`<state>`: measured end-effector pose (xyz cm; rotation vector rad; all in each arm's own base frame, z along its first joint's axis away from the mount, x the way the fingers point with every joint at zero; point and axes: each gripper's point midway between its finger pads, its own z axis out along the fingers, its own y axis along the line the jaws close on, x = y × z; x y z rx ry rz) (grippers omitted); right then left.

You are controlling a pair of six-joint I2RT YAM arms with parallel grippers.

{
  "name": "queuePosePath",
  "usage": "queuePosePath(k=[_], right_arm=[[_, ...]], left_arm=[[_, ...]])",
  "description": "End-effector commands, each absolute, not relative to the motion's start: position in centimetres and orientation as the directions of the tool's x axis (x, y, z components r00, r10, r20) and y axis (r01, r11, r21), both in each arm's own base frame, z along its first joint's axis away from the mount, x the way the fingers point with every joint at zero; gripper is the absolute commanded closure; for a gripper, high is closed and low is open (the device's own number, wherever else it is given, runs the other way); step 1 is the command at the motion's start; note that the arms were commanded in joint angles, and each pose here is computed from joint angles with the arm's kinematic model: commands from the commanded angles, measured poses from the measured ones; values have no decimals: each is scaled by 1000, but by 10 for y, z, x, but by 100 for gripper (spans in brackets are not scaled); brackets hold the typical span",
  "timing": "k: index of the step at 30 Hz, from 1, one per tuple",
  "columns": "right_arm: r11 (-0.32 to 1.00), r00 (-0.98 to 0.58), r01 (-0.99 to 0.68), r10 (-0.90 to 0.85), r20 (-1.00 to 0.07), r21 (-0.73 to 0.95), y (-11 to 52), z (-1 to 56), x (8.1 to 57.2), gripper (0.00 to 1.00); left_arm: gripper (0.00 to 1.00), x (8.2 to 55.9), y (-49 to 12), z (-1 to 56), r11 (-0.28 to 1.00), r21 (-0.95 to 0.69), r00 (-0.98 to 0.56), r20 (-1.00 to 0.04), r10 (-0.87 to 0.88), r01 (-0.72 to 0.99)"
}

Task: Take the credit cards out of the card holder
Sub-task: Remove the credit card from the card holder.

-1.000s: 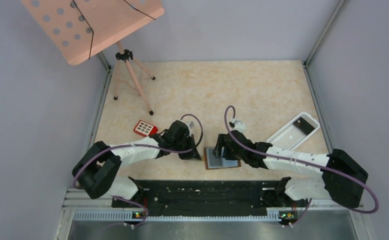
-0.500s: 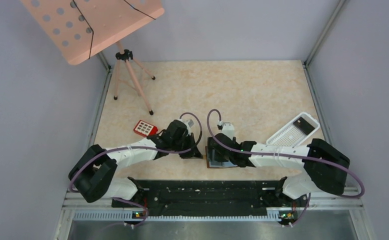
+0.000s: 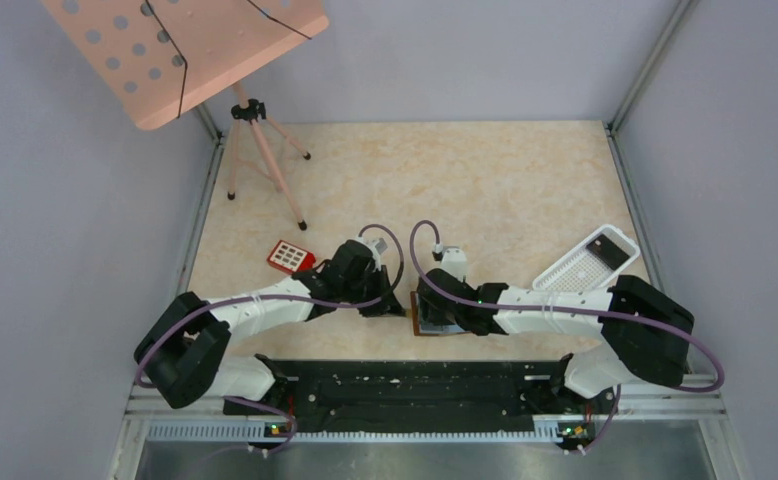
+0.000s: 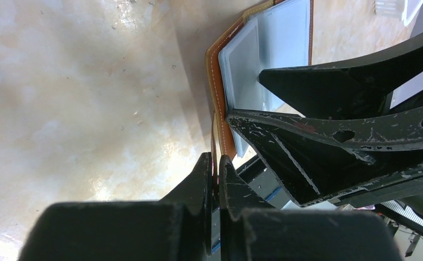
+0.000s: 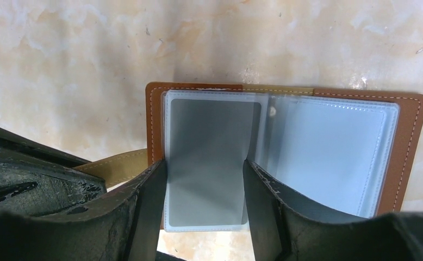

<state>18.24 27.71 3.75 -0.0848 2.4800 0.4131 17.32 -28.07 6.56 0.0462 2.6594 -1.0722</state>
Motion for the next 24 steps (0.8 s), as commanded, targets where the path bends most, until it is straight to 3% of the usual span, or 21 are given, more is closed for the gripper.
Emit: queuePosePath(k=[1,24], right_arm=[[955,-780,-150,46,-624,257,276,50,189,47],[944,-778,-161,58,-626,287,274,57,184,41]], left_arm=[[100,174,-281,76,708,-687,-951,-301,-76,161],[100,175,-279,76,716,-679,-950,-304,-77,160]])
